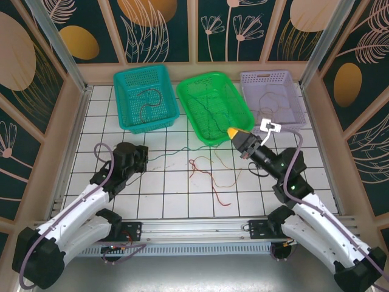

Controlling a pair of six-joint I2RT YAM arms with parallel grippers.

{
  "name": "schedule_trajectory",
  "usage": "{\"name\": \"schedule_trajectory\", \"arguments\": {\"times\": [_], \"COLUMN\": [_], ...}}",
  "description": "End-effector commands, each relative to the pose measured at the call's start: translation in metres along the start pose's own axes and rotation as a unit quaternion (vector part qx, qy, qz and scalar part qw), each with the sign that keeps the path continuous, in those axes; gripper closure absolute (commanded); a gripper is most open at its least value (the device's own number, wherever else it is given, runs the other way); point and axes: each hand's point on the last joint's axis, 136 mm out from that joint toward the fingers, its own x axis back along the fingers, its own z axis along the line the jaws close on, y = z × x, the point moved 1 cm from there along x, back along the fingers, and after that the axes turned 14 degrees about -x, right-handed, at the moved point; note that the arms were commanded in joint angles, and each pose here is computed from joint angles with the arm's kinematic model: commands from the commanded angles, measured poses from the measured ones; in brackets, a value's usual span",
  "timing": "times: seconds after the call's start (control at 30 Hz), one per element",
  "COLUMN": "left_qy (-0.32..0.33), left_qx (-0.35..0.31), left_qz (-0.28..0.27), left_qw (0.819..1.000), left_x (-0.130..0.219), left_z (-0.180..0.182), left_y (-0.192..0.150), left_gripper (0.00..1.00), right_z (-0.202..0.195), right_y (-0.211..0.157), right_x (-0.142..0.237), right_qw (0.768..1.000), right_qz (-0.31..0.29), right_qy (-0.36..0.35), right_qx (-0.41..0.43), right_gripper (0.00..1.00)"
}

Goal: Untangle the cables

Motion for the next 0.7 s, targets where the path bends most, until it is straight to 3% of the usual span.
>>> {"name": "schedule_trajectory", "arguments": {"times": [0.0,0.17,0.27,0.3,0.4,0.47,0.57,0.67], "left_qy": [-0.084,-0.084,-0.067,-0.065,-0.064,-0.082,-0.113,-0.124], "left_qx": [0.141,0.186,0.148,0.121,0.061,0.037,-0.008,-0.064], "left_qz": [-0.034,-0.015,0.021,0.033,0.055,0.051,0.016,-0.019], "left_qw": [0.986,0.979,0.987,0.990,0.995,0.995,0.993,0.990], "left_x": [0.002,-0.004,-0.010,-0.012,-0.014,-0.010,0.005,0.022], "left_z": [-0.035,-0.043,-0.053,-0.057,-0.069,-0.081,-0.105,-0.128], "left_y": [0.016,0.011,-0.003,-0.008,-0.017,-0.015,-0.004,0.007], "left_gripper": [1.00,1.00,1.00,0.95,0.49,0.29,0.14,0.10], "right_z": [0.006,-0.022,-0.020,-0.015,-0.007,-0.002,0.001,-0.001], "right_y": [0.025,0.031,0.041,0.044,0.050,0.054,0.065,0.079], "right_x": [0.016,0.028,0.025,0.021,0.004,-0.003,-0.012,-0.015], "right_qw": [0.992,0.980,0.978,0.979,0.985,0.987,0.986,0.983], "right_qz": [-0.091,-0.141,-0.164,-0.162,-0.145,-0.141,-0.140,-0.145], "right_qy": [0.037,0.006,-0.002,-0.004,-0.026,-0.049,-0.087,-0.116], "right_qx": [-0.076,-0.141,-0.131,-0.121,-0.093,-0.066,-0.017,0.012], "right_gripper": [1.00,1.00,1.00,1.00,1.00,1.00,1.00,1.00]}}
